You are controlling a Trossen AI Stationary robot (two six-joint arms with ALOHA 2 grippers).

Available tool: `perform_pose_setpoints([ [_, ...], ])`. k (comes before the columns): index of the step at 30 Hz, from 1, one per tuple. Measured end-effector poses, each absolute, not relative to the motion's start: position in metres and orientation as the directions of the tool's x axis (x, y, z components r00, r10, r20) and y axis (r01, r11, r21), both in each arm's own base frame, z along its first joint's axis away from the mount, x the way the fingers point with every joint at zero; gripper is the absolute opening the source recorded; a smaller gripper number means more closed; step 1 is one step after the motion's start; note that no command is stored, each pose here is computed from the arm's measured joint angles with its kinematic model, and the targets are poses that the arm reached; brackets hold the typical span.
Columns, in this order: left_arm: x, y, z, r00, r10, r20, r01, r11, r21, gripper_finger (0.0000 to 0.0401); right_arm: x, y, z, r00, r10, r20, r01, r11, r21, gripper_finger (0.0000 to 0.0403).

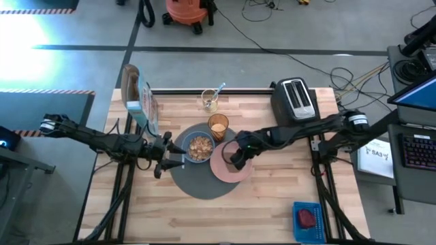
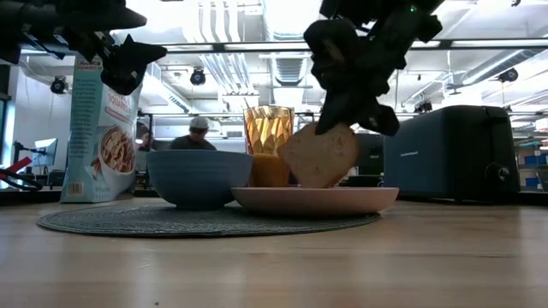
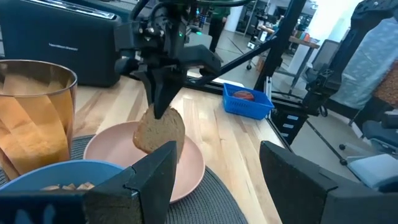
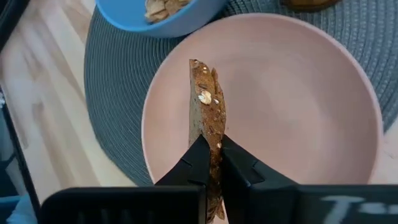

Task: Arrange a breakfast setting
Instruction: Put the bread on the pink plate, then put the apple on the pink plate

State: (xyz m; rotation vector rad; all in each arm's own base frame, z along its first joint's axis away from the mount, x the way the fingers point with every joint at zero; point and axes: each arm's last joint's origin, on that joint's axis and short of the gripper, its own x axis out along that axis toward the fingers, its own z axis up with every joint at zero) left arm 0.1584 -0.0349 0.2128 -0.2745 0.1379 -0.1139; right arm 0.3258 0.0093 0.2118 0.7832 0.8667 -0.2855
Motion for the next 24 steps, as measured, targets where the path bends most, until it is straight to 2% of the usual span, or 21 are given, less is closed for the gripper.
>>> perform_pose_setpoints([
  [6, 0.158, -0.035, 0.212, 0.982, -0.138, -0.131, 0.098, 0.956, -0.276, 0.0213, 0.330, 0.009, 0.198, 0.598, 0.084, -0.797, 0.547, 0.684, 0.482, 0.0030],
  [12, 0.159, -0.035, 0.212, 0.981, -0.141, -0.131, 0.100, 0.956, -0.276, 0.0213, 0.332, 0.009, 0.195, 0.591, 0.089, -0.802, 0.531, 0.705, 0.470, 0.0067],
  [19, 0.158, -0.035, 0.211, 0.981, -0.141, -0.133, 0.100, 0.956, -0.275, 0.0213, 0.321, 0.009, 0.211, 0.598, 0.090, -0.796, 0.527, 0.705, 0.475, 0.0111],
  [24, 0.159, -0.035, 0.211, 0.981, -0.140, -0.133, 0.099, 0.956, -0.275, 0.0213, 0.302, 0.011, 0.230, 0.568, 0.104, -0.816, 0.562, 0.675, 0.478, 0.0117],
])
